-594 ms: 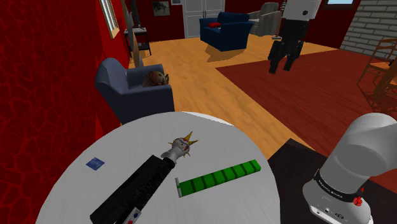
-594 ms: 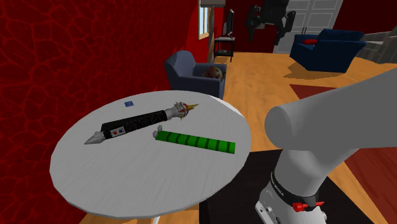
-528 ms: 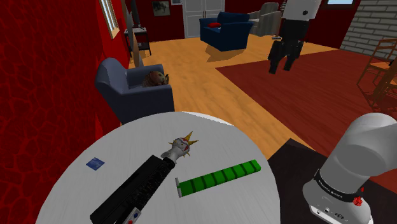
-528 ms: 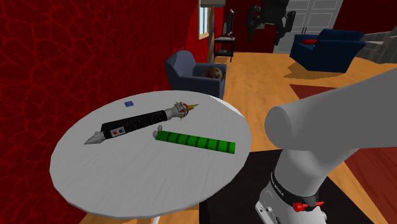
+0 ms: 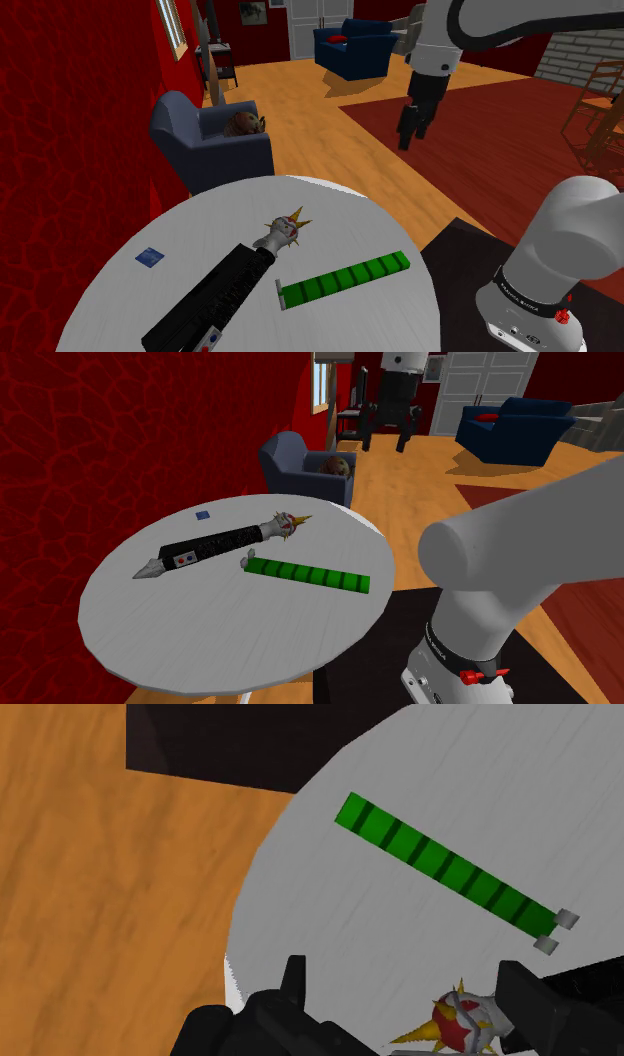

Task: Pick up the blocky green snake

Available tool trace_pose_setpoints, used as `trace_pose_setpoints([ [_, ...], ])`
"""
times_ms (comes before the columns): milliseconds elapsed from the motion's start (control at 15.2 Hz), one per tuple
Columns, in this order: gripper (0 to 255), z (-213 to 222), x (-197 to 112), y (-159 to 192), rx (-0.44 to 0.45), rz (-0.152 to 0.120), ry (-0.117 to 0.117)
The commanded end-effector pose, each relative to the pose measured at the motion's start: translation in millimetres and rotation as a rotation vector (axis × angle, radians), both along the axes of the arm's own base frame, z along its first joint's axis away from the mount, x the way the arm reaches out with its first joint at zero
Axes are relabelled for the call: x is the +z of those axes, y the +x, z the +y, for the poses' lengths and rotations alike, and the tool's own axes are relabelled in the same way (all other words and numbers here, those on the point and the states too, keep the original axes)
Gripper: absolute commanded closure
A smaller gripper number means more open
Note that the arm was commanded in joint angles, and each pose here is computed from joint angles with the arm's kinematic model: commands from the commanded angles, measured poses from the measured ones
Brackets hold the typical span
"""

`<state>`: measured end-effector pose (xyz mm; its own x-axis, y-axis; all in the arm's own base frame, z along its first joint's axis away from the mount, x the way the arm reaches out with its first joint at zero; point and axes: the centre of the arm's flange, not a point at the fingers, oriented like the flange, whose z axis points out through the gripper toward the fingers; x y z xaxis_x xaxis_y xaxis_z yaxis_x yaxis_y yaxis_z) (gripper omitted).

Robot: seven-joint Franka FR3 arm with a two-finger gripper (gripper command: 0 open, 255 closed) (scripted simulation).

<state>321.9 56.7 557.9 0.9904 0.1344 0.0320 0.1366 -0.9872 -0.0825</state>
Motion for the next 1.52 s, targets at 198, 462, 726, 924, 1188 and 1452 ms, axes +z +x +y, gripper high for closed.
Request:
trace_pose_setpoints([
  [198,0,39,-56,11,0.165,-0.022,-0.03],
  [462,0,70,-100,16,0.296,-0.037,-0.054],
  [726,0,101,-144,18,0.427,-0.053,-0.078],
  [924,0,124,-178,17,0.526,-0.064,-0.096],
  [1188,0,153,-224,13,0.657,-0.08,-0.12],
  [1452,0,180,-270,5,0.788,-0.095,-0.144],
])
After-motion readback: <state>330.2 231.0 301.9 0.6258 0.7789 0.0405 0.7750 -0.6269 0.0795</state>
